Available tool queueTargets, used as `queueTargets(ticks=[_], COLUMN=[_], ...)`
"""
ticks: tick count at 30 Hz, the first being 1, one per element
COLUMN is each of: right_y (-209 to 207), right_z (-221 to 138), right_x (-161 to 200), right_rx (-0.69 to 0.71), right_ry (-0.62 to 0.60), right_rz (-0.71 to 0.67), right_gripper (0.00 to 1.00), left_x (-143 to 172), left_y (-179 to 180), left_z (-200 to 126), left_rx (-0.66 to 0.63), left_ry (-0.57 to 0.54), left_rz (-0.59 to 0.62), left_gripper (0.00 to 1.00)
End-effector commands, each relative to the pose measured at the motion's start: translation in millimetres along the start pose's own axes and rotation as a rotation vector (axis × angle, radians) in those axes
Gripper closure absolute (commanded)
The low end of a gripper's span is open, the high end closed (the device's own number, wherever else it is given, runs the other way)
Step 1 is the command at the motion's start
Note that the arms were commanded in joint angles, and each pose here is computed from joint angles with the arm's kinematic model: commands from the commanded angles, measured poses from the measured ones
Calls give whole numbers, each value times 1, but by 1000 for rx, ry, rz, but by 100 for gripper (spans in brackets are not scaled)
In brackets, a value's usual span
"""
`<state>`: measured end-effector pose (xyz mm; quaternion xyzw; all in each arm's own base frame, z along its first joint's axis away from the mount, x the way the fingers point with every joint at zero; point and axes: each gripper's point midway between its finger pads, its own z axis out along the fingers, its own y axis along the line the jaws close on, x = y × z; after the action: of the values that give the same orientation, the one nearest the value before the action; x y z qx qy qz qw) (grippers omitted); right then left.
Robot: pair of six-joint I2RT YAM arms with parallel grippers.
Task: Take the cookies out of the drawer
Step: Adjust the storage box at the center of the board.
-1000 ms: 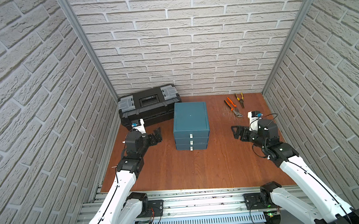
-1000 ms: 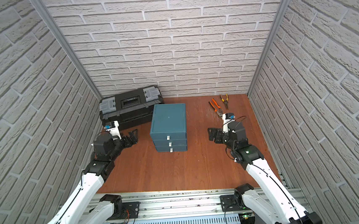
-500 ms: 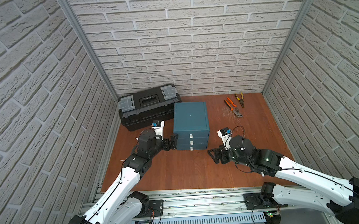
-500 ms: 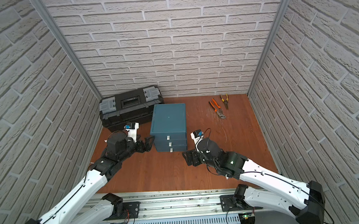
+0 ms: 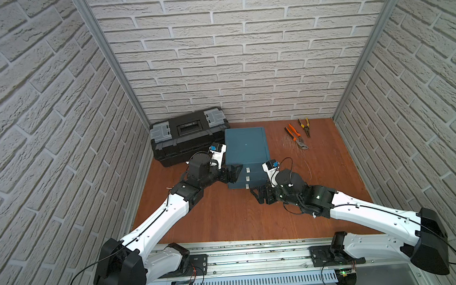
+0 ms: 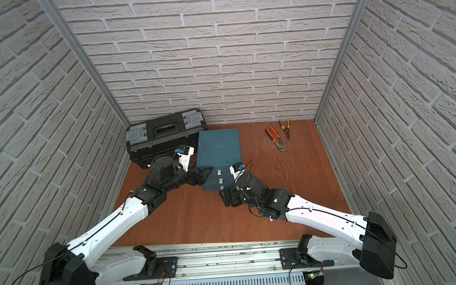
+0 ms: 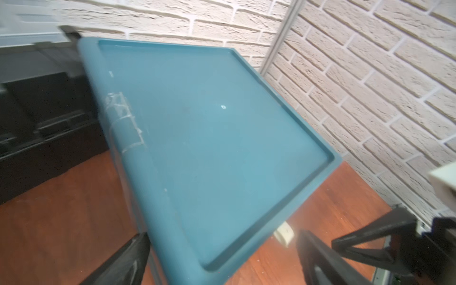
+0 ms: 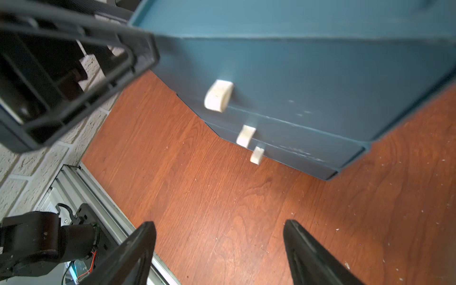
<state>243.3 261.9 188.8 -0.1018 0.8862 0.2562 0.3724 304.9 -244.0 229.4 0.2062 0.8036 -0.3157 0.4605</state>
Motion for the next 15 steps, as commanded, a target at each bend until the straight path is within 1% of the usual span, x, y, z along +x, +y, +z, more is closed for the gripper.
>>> queueTargets(ticks=[1,4,6,9,11,13,15], right_y=[5,3,0,-11,-23,-39,-47], right_z=[-13,-19,-22,-24,-23,-23,-21], right_x=[-28,-33,-36,-42,-47,-52,-55], right_rx=[-4,-16,-9,17,44,70,41], right_ry=[-119,-155,-170,-185,-187,-155,-131], right_rz=[11,15,20,37,47,79,124], right_gripper=[15,15,16,19,19,19,21], left_x=[-22,-23,-25,-28,-33,-39,-47], left_y=[-38,-55,-56,-36,-20,-11,-8], left_z=[3,3,1,-7,-15,-22,-25], left_rx=[122,157,131,2,-83,-112,-109], left_ry=[-79,-101,-104,-119,-137,-153,-166], left_rz=[41,54,61,69,73,61,54], left_gripper=[1,1,2,1,1,2,1])
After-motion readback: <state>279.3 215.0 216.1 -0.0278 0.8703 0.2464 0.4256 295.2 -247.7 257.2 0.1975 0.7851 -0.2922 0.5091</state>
